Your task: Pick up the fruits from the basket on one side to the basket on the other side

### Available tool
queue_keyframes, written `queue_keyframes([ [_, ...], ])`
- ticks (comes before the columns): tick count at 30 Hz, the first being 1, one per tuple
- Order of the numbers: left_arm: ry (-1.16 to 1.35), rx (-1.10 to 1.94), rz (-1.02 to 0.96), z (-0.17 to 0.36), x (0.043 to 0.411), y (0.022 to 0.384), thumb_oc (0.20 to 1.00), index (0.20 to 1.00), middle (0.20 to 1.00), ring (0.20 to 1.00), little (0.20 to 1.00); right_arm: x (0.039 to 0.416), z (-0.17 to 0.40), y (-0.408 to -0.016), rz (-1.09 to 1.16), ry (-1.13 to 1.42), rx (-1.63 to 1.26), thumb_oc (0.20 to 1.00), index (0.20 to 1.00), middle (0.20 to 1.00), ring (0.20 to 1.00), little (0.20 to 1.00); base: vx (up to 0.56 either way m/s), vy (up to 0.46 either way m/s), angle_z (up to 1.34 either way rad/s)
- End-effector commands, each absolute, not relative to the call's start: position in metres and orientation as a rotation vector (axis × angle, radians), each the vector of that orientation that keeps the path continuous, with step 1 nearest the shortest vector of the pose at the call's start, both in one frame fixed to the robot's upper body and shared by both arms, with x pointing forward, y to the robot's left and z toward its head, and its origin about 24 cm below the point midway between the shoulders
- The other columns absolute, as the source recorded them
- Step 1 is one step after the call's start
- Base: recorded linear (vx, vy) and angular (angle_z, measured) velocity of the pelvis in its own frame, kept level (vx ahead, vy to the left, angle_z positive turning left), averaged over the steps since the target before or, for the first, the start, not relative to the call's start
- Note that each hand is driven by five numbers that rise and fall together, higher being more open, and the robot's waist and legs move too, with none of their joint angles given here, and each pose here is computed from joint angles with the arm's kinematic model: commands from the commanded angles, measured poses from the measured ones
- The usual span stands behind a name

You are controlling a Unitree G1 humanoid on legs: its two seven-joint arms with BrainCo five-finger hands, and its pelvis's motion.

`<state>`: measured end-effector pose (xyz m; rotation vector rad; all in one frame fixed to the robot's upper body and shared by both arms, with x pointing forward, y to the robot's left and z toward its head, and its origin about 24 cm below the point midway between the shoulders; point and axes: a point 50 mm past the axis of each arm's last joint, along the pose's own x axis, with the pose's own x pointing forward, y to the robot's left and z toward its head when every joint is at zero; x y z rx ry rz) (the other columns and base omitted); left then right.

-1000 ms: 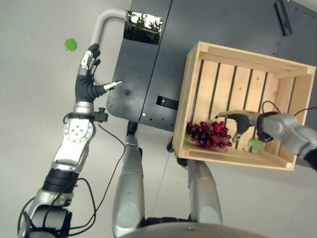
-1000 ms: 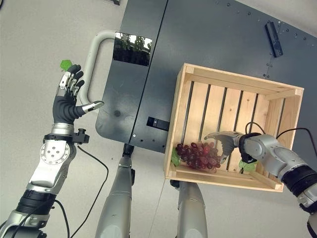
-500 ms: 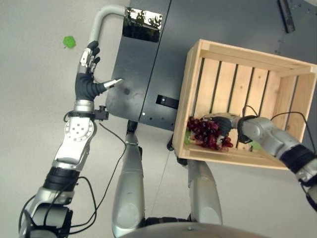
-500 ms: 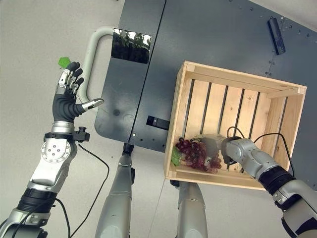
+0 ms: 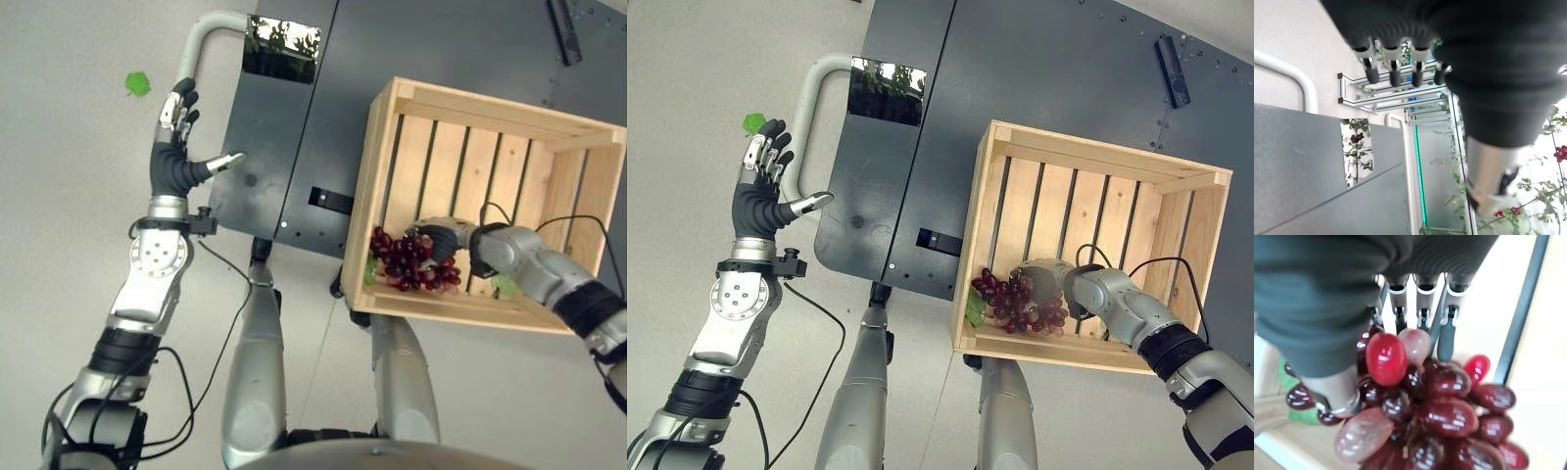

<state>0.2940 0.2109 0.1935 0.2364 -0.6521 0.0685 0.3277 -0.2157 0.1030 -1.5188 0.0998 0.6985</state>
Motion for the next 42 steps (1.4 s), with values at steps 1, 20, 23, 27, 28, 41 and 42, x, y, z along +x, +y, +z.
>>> queue_keyframes([
  [1,-0.762,0.209,0.051,0.209,0.284,0.201,1.0,1.0,1.0,1.0,1.0,0.329,0.1,-0.228,0.651,0.158,-1.554,0.2,0.2,0.2,0.2,0.2,0.0,0.0,0.0],
  [20,-0.768,0.181,-0.038,0.212,0.286,0.192,1.0,1.0,1.0,1.0,1.0,0.321,0.074,-0.204,0.671,0.237,-0.294,0.2,0.2,0.2,0.2,0.2,0.0,-0.002,0.0],
  [23,-0.748,0.186,-0.05,0.207,0.286,0.192,1.0,1.0,1.0,1.0,1.0,0.313,0.068,-0.202,0.7,0.258,-0.105,0.2,0.2,0.2,0.2,0.2,0.02,-0.03,0.01],
  [27,-0.735,0.182,-0.031,0.205,0.287,0.198,1.0,1.0,1.0,1.0,1.0,0.306,0.063,-0.201,0.671,0.233,0.11,0.2,0.2,0.2,0.2,0.2,0.01,-0.007,0.01],
  [28,-0.734,0.183,-0.024,0.205,0.287,0.199,1.0,1.0,1.0,1.0,1.0,0.304,0.06,-0.201,0.666,0.231,0.135,0.2,0.2,0.2,0.2,0.2,0.0,0.0,0.0],
  [41,-0.713,0.137,0.028,0.201,0.291,0.203,1.0,1.0,1.0,1.0,1.0,0.284,0.037,-0.18,0.451,0.067,0.726,0.2,0.2,0.2,0.2,0.2,0.0,-0.002,0.03],
  [42,-0.706,0.136,0.033,0.199,0.291,0.204,1.0,1.0,1.0,1.0,1.0,0.281,0.034,-0.18,0.435,0.066,0.747,0.2,0.2,0.2,0.2,0.2,0.0,-0.007,0.2],
])
